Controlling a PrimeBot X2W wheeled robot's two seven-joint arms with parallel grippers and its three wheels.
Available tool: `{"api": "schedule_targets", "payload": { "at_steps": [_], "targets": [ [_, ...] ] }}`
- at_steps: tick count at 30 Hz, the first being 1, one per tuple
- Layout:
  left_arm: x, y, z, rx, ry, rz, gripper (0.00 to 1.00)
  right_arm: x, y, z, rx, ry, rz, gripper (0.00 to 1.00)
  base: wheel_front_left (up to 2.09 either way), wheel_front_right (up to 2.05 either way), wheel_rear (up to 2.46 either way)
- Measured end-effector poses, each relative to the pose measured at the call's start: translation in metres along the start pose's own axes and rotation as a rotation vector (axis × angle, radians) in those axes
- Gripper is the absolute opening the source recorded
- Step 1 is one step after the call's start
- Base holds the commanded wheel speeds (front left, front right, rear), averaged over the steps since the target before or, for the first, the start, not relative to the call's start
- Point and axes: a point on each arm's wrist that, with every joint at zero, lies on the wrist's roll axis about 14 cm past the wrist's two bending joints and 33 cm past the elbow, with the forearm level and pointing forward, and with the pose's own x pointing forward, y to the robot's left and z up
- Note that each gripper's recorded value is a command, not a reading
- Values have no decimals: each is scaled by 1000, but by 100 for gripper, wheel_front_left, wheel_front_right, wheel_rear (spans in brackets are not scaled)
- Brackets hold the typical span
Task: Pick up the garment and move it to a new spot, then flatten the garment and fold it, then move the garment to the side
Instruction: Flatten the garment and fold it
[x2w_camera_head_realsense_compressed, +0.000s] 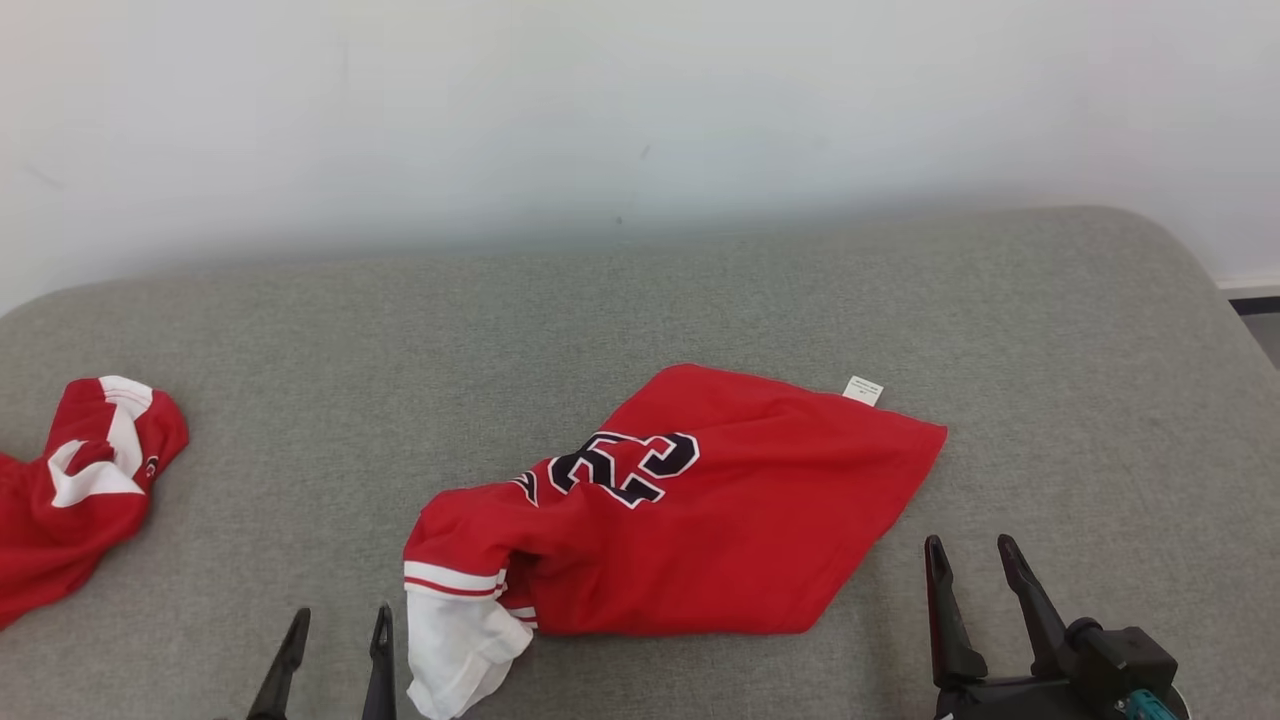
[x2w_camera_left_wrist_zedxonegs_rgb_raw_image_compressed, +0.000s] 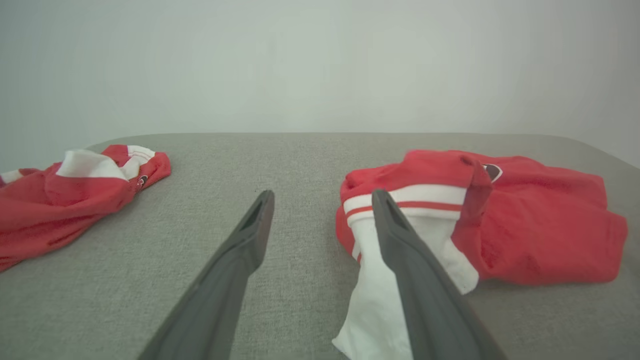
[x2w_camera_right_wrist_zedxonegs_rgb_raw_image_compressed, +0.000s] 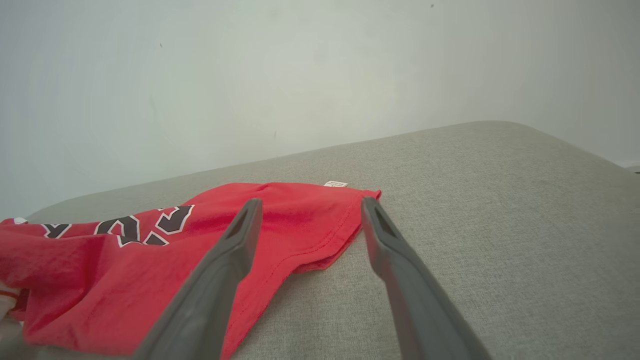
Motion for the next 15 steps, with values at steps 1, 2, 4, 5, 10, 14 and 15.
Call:
{"api": "schedule_targets", "payload": {
  "at_steps": [1,2,4,5,10,14,15],
  "targets": [
    [-1,1,-6,-7,19,6,100,-1,-1,0,0,1,-4,100,0,0,0],
    [-3,2,-18,-17,55,10,100,-2,-3,-1,-4,4,-10,100,0,0,0],
    [-5,2,-31,-21,96,10,100,-3,-5,-2,-5,7,-16,100,0,0,0],
    [-5,2,-37,-23,115,12,100,-3,-7,-2,-6,9,-20,100,0,0,0],
    [-5,-5,-68,-33,215,-16,100,-4,-12,-4,-15,15,-35,100,0,0,0],
    [-2,-14,-88,-51,277,-46,100,-4,-16,-6,-19,22,-48,100,0,0,0],
    [-1,-17,-93,-51,295,-58,100,-4,-17,-6,-22,22,-50,100,0,0,0]
  ]
}}
